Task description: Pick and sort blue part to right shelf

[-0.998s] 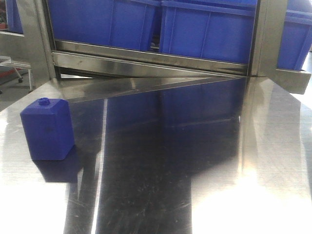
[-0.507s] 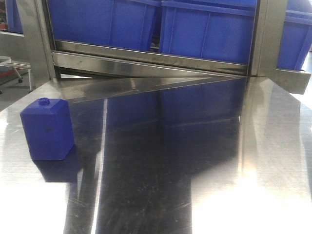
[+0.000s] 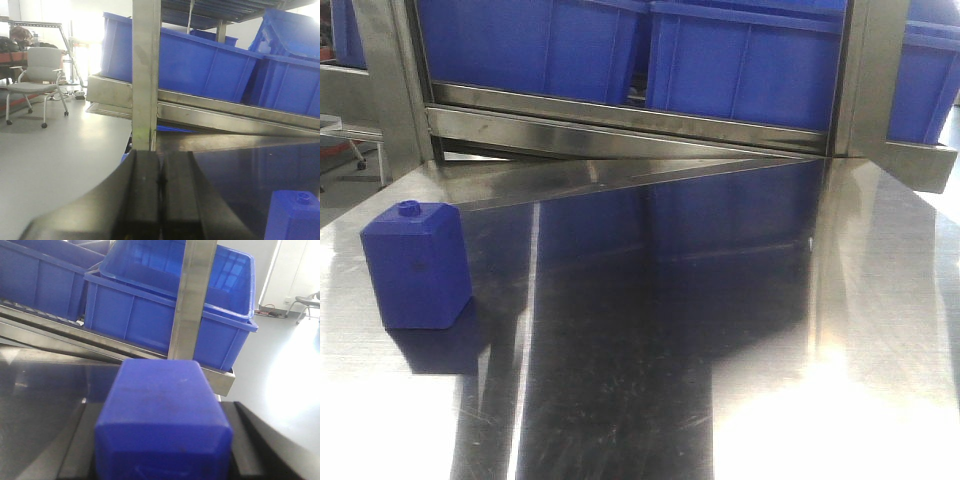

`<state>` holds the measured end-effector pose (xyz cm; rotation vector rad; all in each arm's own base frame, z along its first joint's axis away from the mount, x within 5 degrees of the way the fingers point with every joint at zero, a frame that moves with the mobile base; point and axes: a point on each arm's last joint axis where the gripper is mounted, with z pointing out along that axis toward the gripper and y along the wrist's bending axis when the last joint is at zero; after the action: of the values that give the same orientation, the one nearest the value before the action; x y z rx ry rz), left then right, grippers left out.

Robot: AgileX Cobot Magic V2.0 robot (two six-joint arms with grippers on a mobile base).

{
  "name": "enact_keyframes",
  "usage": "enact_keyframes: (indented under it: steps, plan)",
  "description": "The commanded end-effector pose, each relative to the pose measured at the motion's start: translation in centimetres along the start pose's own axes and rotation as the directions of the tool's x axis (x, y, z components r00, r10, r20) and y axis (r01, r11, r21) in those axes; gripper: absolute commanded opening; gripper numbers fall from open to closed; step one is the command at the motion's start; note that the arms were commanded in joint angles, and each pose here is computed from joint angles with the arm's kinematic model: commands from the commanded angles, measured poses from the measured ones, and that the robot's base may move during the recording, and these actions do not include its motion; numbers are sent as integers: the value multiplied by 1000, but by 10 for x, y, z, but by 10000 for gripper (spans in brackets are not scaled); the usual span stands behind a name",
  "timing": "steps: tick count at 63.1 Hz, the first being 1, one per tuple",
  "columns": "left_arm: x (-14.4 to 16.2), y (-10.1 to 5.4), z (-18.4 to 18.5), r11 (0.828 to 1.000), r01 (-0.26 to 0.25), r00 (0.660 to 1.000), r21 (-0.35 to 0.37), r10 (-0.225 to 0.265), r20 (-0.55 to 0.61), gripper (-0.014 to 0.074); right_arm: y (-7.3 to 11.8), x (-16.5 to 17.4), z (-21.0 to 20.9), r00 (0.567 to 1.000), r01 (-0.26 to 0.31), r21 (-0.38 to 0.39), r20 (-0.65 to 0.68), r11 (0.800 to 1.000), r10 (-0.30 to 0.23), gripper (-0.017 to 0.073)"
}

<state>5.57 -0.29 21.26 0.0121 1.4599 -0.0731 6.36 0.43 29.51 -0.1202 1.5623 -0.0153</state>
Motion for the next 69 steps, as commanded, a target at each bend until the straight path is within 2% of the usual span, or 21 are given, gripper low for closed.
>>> enact_keyframes:
  steps: [1, 14, 40, 54, 65, 69]
  plan:
    - [-2, 0, -2, 1000, 11, 996, 4, -12, 85, 136, -2, -16, -1, 994, 6, 15, 106, 1000, -8, 424]
    - [-8, 0, -2, 999, 32, 996, 7, -32, 78, 136, -2, -16, -1, 994, 6, 15, 105, 1000, -8, 424]
    - [-73, -5, 3, 999, 32, 996, 23, -30, -82, 136, -2, -16, -1, 994, 6, 15, 105, 1000, -8, 424]
    - [-92, -7, 28, 997, 75, 977, 22, -69, -204, 136, -2, -16, -1, 994, 6, 15, 105, 1000, -8, 424]
    - [-97, -8, 50, 997, 78, 958, 15, -71, -278, 136, -2, -16, -1, 994, 6, 15, 105, 1000, -8, 424]
    - [-96, -8, 58, 997, 79, 938, 12, -70, -340, 136, -2, -16, -1, 994, 6, 15, 105, 1000, -8, 424]
